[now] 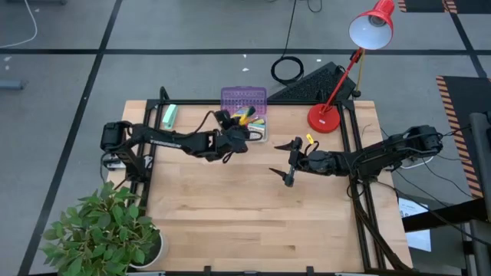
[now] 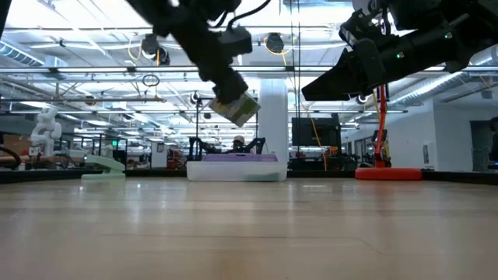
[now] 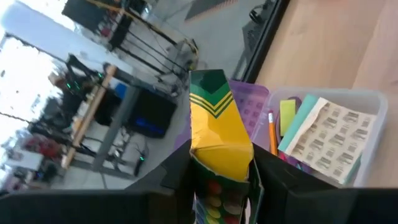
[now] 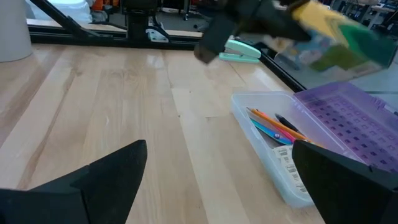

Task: Pack school essentials
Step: Put the yellow crayon box into the purple supply box

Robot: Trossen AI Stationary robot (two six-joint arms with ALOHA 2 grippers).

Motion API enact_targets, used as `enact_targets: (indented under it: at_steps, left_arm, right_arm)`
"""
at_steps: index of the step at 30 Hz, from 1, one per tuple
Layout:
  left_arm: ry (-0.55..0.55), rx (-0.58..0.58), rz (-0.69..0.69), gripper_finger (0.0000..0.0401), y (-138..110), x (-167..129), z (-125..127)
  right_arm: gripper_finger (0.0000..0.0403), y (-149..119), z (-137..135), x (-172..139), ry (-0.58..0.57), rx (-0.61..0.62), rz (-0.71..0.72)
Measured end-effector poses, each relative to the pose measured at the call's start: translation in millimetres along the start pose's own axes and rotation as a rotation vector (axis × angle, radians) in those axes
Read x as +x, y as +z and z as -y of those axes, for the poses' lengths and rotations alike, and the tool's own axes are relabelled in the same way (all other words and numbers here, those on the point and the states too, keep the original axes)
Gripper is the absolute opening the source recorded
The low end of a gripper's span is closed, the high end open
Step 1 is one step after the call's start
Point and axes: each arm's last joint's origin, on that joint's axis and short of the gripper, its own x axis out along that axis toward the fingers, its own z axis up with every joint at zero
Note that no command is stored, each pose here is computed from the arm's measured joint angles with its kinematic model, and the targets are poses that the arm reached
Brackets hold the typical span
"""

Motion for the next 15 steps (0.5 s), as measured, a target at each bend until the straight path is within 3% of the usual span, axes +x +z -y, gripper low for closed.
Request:
enact_targets:
  at_steps: [7,12,15]
  left_arm:
    - [-0.135,-0.098,-0.098,0.0122,21,-1,-28]
    - [-0.251,-0.102,-0.152,0.0122,12,6,-31]
    - [-0.241,-0.063,-0.223,0.0122,2,14,-27]
  right_arm:
    - [0.0396,0,0,0,0.0,0.011,-0.004]
    - [0.0396,0,0,0,0.001,0.014,-0.004]
    - [0.0396,0,0,0,0.001,0.015,-0.003]
